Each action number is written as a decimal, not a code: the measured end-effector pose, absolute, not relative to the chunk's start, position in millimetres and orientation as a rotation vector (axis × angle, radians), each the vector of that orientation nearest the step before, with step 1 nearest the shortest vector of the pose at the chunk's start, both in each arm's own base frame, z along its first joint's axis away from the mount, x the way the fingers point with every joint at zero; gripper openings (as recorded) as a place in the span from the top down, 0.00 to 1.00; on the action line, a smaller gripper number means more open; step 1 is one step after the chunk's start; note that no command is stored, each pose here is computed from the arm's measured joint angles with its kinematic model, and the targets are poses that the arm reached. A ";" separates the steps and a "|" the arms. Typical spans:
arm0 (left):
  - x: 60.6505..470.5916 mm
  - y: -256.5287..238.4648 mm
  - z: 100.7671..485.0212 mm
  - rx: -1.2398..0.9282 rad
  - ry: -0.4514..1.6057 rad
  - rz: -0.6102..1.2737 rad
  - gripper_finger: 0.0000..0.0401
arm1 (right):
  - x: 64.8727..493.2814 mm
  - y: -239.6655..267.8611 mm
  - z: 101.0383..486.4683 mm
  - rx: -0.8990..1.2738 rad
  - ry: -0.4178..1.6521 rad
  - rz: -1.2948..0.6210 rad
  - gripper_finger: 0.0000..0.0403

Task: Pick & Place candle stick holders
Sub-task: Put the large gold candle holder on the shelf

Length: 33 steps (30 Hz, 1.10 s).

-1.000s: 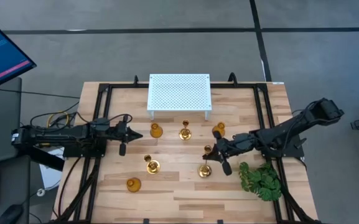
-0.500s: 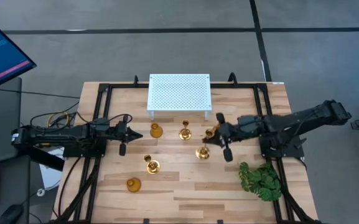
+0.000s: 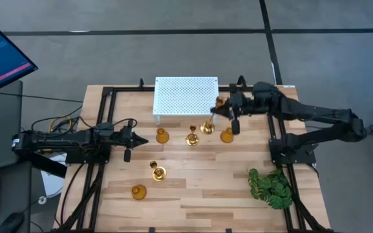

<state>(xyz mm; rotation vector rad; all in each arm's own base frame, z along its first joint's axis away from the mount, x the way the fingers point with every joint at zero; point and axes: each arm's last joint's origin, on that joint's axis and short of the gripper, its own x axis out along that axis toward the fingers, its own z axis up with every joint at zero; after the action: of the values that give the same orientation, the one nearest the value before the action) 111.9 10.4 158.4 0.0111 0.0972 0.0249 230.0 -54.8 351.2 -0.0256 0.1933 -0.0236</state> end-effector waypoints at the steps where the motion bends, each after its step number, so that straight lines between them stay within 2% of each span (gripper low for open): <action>1: 111.9 10.5 158.4 0.011 0.097 0.025 0.99 | 228.4 -60.7 351.4 -0.028 0.192 -0.039 0.99; 8: 111.9 10.4 158.5 0.012 0.097 0.025 0.99 | 215.1 -99.3 356.0 -0.032 0.150 -0.178 0.99; 14: 111.9 10.4 158.5 0.012 0.096 0.025 0.99 | 217.8 -128.2 353.0 -0.021 0.099 -0.190 1.00; 24: 111.9 10.4 158.9 0.012 0.093 0.025 0.99 | 249.1 -191.2 368.7 0.027 0.152 -0.268 1.00; 33: 111.9 10.4 158.9 0.012 0.092 0.025 0.99 | 267.6 -234.0 362.1 0.079 0.222 -0.321 0.99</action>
<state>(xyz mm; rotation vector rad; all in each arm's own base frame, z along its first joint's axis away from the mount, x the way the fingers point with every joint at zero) 111.9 10.4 158.9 0.0120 0.0923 0.0249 267.6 -234.0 362.1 0.0791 0.2221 -0.3209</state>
